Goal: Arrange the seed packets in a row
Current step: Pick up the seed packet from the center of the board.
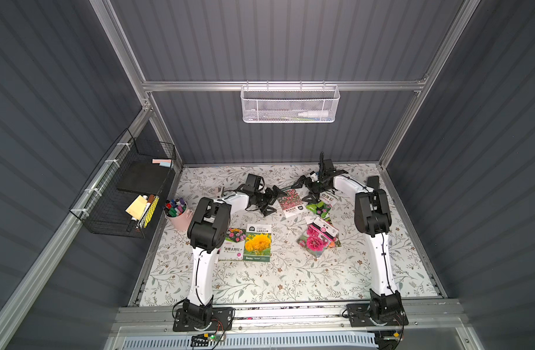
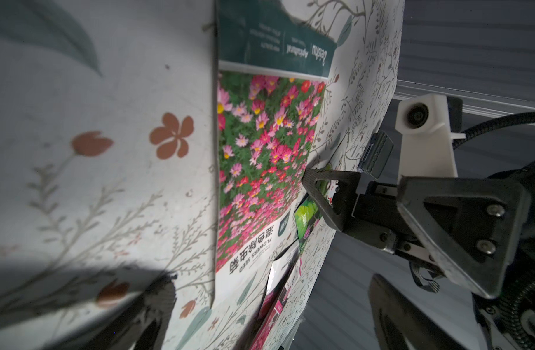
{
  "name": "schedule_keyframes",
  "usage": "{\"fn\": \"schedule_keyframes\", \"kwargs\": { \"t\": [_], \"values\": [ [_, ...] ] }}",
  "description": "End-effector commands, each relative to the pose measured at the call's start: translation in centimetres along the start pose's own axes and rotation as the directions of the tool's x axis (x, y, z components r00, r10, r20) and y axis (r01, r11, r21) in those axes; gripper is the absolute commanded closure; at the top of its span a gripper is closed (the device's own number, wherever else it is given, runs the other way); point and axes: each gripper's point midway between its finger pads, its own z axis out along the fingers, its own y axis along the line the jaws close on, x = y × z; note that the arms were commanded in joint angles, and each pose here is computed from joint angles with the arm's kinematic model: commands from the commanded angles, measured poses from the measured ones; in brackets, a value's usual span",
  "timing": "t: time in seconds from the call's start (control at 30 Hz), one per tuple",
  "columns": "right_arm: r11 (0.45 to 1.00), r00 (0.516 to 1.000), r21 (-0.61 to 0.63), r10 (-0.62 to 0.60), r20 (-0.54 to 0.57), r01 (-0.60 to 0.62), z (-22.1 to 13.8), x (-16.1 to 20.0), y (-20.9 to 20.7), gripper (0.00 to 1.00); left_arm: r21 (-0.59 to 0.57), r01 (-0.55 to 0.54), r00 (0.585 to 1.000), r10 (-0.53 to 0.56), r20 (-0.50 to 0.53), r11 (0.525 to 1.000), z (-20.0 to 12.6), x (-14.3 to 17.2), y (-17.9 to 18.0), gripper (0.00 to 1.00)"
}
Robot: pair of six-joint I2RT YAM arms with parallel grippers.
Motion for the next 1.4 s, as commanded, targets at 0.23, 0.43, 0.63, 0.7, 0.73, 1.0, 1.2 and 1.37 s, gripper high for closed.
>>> {"fn": "schedule_keyframes", "kwargs": {
  "t": [0.23, 0.43, 0.63, 0.7, 0.73, 1.0, 1.2, 1.37],
  "values": [
    [0.991, 0.987, -0.064, 0.106, -0.123, -0.114, 3.2, 3.8, -0.8, 0.02, -0.236, 0.218, 0.974, -0.226, -0.008, 0.947, 2.6, 1.3, 10.3, 0.01],
    [0.989, 0.985, -0.083, 0.112, -0.132, -0.124, 3.1, 4.3, -0.7, 0.05, -0.162, 0.190, 0.980, -0.196, -0.021, 0.968, 2.3, 1.0, 7.7, 0.01],
    [0.987, 0.982, -0.085, 0.124, -0.139, -0.137, 3.4, 4.8, -0.9, 0.05, -0.031, 0.187, 0.982, -0.186, 0.007, 0.982, 2.5, -0.6, 4.4, 0.16],
    [0.987, 0.983, -0.085, 0.123, -0.139, -0.136, 3.3, 5.0, -0.9, 0.05, -0.013, 0.181, 0.984, -0.180, 0.008, 0.983, 2.4, -0.7, 3.7, 0.26],
    [0.987, 0.983, -0.084, 0.123, -0.140, -0.135, 3.3, 5.0, -0.9, 0.05, -0.003, 0.171, 0.985, -0.171, 0.004, 0.985, 2.4, -0.6, 3.2, 0.34],
    [0.991, 0.988, -0.090, 0.091, -0.125, -0.102, 2.5, 5.4, -0.3, 0.05, 0.001, 0.147, 0.989, -0.147, -0.024, 0.989, 1.9, 0.1, 2.4, 0.91],
    [0.997, 0.997, -0.071, 0.012, -0.077, -0.017, 0.0, 6.1, 1.4, 0.04, 0.001, 0.108, 0.992, -0.107, -0.064, 0.994, 0.6, 1.5, 1.2, 1.00],
    [0.997, 0.999, -0.058, -0.043, -0.024, 0.041, -2.8, 7.0, 2.3, 0.03, 0.055, 0.060, 0.988, -0.052, -0.142, 0.997, -1.0, 3.7, -0.8, 1.00]
  ]
}}
